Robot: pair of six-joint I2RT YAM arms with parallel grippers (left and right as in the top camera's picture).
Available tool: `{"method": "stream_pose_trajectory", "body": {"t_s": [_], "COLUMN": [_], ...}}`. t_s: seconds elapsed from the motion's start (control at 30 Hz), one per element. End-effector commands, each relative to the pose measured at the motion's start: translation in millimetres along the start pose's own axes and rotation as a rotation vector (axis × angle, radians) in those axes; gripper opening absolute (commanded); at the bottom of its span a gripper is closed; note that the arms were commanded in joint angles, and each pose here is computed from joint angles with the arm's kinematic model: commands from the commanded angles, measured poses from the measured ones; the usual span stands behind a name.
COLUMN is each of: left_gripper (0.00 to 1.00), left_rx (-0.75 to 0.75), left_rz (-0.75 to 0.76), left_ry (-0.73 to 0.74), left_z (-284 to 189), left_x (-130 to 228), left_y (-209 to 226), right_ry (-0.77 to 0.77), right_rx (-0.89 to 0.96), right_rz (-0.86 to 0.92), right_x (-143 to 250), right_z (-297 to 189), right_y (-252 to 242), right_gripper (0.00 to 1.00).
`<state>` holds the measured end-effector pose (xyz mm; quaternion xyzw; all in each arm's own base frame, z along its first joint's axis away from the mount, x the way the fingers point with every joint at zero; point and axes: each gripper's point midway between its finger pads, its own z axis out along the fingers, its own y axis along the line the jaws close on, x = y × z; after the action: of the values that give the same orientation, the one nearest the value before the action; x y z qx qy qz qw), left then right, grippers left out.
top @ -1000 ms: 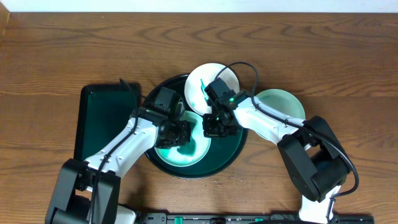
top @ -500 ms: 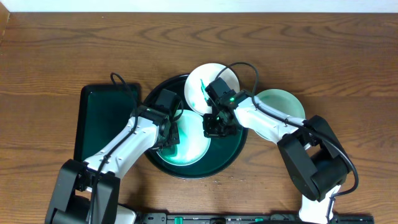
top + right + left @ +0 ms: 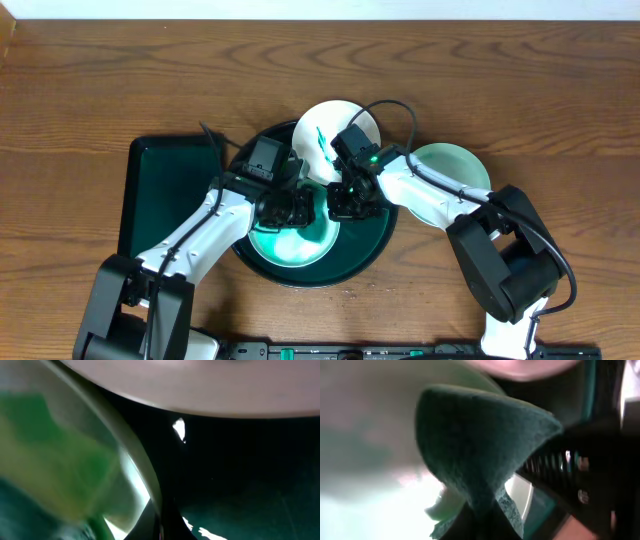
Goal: Clean dirty plates on tray and stack at the side
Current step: 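Return the sponge to the small black tray with the left gripper, then lift the lower plate with the right gripper and stack it on the right plate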
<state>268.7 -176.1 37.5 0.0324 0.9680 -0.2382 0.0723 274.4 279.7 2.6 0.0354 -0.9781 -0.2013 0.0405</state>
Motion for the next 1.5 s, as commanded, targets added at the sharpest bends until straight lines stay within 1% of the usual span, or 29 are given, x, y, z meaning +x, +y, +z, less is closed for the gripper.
{"method": "stream_pose_trajectory", "body": {"t_s": [0.0, 0.07, 0.1, 0.17, 0.3, 0.43, 0.57, 0.67, 0.77, 0.9, 1.0, 1.17, 1.23, 1.37, 1.47], "left_gripper": [0.07, 0.07, 0.07, 0.07, 0.07, 0.07, 0.07, 0.07, 0.07, 0.07, 0.07, 0.07, 0.07, 0.07, 0.07], "left_rx": [-0.273, -0.462, -0.533, -0.577, -0.585, -0.547, -0.541, -0.519, -0.488, -0.494, -0.502, -0.506, -0.506, -0.504, -0.503], "left_rz": [0.023, -0.020, -0.048, -0.073, -0.136, -0.169, -0.198, -0.239, -0.272, -0.348, -0.393, -0.423, -0.423, -0.420, -0.418], "left_ry": [-0.091, -0.146, -0.168, -0.173, -0.165, -0.177, -0.196, -0.191, -0.191, -0.205, -0.221, -0.234, -0.238, -0.250, -0.256], "left_z": [-5.2, -18.3, -25.2, -33.1, -54.2, -85.9, -125.2, -149.7, -164.5, -175.7, -183.2, -188.5, -188.6, -189.0, -189.3], "left_x": [-15.5, -21.5, -23.0, -24.1, -33.2, -52.9, -68.1, -72.1, -75.0, -74.7, -74.6, -74.9, -75.8, -78.8, -80.4], "left_y": [47.5, 79.0, 91.3, 101.3, 104.4, 89.3, 77.7, 75.8, 83.2, 107.2, 121.2, 130.7, 130.7, 130.8, 130.8], "right_ry": [-0.004, -0.003, -0.003, -0.004, -0.004, -0.003, -0.007, -0.016, -0.053, -0.181, -0.318, -0.554, -0.653, -0.849, -0.944], "right_rx": [0.045, 0.046, 0.046, 0.045, 0.046, 0.046, 0.044, 0.028, 0.023, 0.121, 0.210, 0.351, 0.447, 0.653, 0.777], "right_rz": [0.021, 0.023, 0.024, 0.026, 0.026, 0.026, 0.023, -0.024, -0.110, -0.179, -0.250, -0.383, -0.480, -0.594, -0.683], "right_x": [-2.8, -2.7, -3.0, -3.5, -3.4, -3.2, -4.3, -7.3, -11.6, -22.2, -28.5, -33.9, -34.4, -32.3, -26.5], "right_z": [5.7, 5.5, 5.3, 5.1, 5.1, 5.1, 4.1, -0.3, -13.2, -40.8, -73.2, -133.0, -158.8, -206.2, -228.4], "right_y": [-12.1, -12.6, -13.1, -13.5, -13.6, -13.6, -12.6, -6.7, 3.8, 6.3, 12.7, 28.5, 35.1, 49.4, 65.0], "right_gripper": [0.01, 0.01, 0.01, 0.01, 0.01, 0.01, 0.01, 0.01, 0.01, 0.01, 0.01, 0.01, 0.01, 0.01, 0.01]}}
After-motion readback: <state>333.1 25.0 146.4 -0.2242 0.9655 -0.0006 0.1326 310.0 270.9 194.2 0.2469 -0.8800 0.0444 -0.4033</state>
